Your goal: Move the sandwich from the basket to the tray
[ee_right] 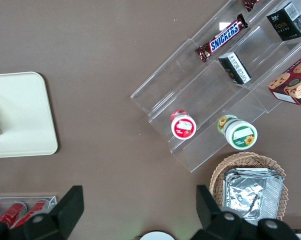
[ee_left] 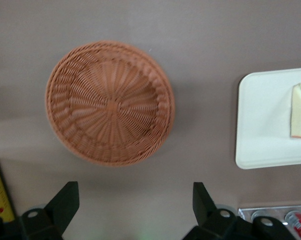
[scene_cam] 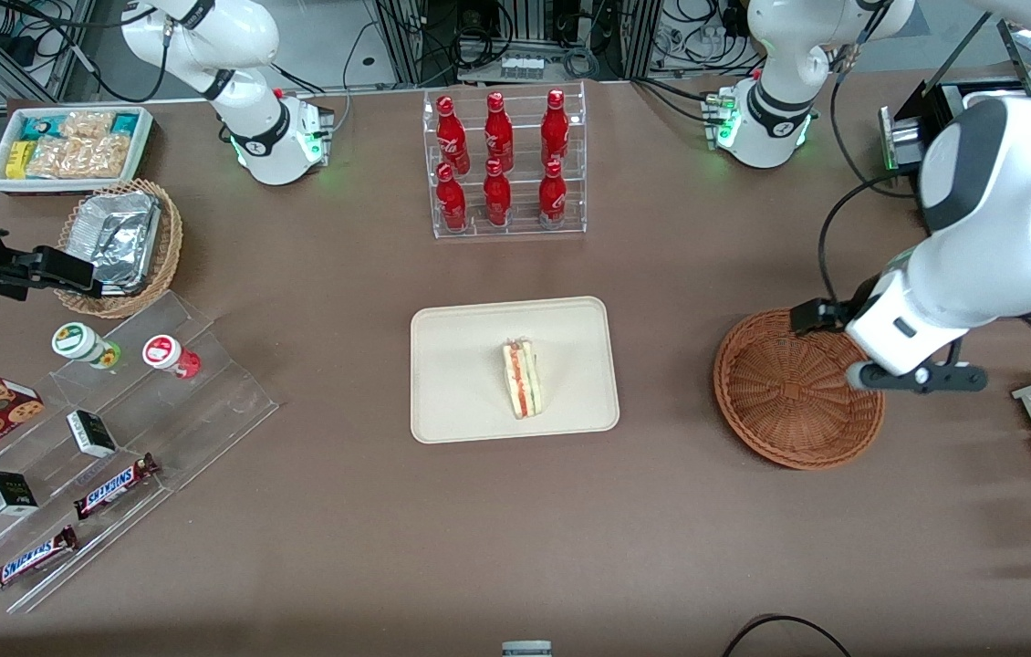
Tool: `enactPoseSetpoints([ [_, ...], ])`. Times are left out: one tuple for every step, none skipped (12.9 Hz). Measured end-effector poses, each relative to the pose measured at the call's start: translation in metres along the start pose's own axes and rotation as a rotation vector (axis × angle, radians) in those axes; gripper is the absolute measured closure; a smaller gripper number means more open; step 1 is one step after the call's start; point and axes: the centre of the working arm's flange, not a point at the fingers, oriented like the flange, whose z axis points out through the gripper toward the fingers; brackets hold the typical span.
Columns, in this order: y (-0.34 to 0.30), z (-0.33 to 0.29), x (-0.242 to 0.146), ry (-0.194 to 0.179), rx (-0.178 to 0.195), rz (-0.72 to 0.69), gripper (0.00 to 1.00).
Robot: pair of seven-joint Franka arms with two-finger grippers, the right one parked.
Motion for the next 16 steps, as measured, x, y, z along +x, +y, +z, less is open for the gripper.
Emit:
enactPoseSetpoints([
  [-0.005,-0.001,-0.009,-0.005,0.006,0.004,0.0],
  [-0.011,-0.001,-0.018,-0.01,0.011,0.009,0.0],
  [-0.018,-0.001,-0.027,-0.014,0.016,0.014,0.0],
  [-0.026,-0.002,-0.035,-0.017,0.019,0.015,0.0],
  [-0.034,-0.003,-0.042,-0.022,0.021,0.009,0.0],
  [-0.043,-0.006,-0.049,-0.031,0.022,0.001,0.0],
  [-0.049,-0.01,-0.055,-0.037,0.024,-0.001,0.0],
  [-0.053,-0.015,-0.061,-0.044,0.025,0.003,0.0],
  [-0.053,-0.019,-0.066,-0.05,0.027,0.007,0.0],
  [-0.054,-0.024,-0.072,-0.055,0.03,0.008,0.0],
  [-0.056,-0.029,-0.077,-0.056,0.031,0.003,0.0],
  [-0.062,-0.033,-0.08,-0.052,0.03,-0.008,0.0],
  [-0.07,-0.038,-0.082,-0.043,0.027,-0.021,0.0],
  [-0.079,-0.044,-0.082,-0.031,0.022,-0.034,0.0],
  [-0.087,-0.05,-0.083,-0.025,0.019,-0.044,0.0],
  [-0.092,-0.053,-0.084,-0.025,0.016,-0.053,0.0],
])
